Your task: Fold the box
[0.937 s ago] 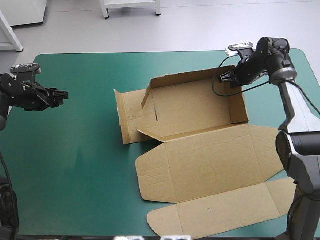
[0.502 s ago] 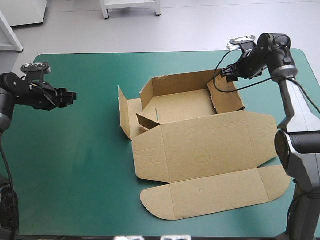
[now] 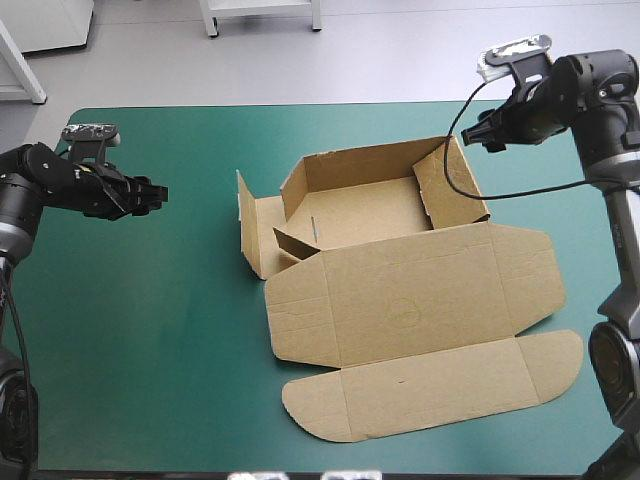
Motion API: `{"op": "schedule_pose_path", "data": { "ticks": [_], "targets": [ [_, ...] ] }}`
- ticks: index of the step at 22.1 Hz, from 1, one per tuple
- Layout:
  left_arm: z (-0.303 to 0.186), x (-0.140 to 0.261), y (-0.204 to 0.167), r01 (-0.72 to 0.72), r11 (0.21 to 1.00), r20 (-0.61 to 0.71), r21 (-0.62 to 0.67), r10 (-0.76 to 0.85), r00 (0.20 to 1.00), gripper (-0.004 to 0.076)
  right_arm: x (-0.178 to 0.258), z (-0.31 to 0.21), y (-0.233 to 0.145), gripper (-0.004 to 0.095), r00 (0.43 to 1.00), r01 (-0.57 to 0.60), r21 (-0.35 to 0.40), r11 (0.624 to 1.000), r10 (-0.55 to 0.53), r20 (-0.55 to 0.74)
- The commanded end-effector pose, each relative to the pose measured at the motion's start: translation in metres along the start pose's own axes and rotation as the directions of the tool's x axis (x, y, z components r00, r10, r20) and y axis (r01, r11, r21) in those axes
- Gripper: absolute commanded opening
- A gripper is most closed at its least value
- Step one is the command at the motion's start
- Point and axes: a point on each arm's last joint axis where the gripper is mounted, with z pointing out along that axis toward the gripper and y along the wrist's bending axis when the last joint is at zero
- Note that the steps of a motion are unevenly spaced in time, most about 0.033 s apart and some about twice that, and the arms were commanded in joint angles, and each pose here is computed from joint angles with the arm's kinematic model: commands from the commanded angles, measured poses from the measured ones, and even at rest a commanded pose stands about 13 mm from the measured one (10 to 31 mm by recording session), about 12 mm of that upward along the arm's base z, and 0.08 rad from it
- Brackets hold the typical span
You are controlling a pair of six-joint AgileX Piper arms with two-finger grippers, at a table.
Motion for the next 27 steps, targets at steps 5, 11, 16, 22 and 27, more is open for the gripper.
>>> {"op": "schedule_pose_path", "data": {
  "ticks": [5, 11, 16, 22, 27],
  "targets": [
    [-0.02, -0.009, -0.007, -0.014, 1.0, 0.098, -0.002, 0.014, 0.995, 0.0423, 0.011, 0.022, 0.011, 0.0609, 0.999, 0.003, 0.014, 1.0, -0.002, -0.042],
    [-0.02, -0.009, -0.007, -0.014, 1.0, 0.098, -0.002, 0.014, 0.995, 0.0423, 0.011, 0.096, 0.015, 0.068, 0.994, 0.009, -0.005, 1.0, -0.009, -0.108],
    [-0.02, -0.009, -0.007, -0.014, 1.0, 0.098, -0.002, 0.014, 0.995, 0.0423, 0.015, 0.144, 0.019, 0.0668, 0.989, 0.003, -0.02, 1.0, -0.006, -0.145],
    [-0.02, -0.009, -0.007, -0.014, 1.0, 0.1, -0.002, 0.014, 0.995, 0.0423, 0.013, 0.155, 0.021, 0.013, 0.994, -0.012, -0.03, 0.999, 0.008, -0.112],
    [-0.02, -0.009, -0.007, -0.014, 1.0, 0.107, -0.007, 0.015, 0.994, 0.0423, 0.014, 0.154, 0.02, -0.0013, 0.993, -0.005, -0.03, 1.0, 0.002, -0.114]
  ]
}}
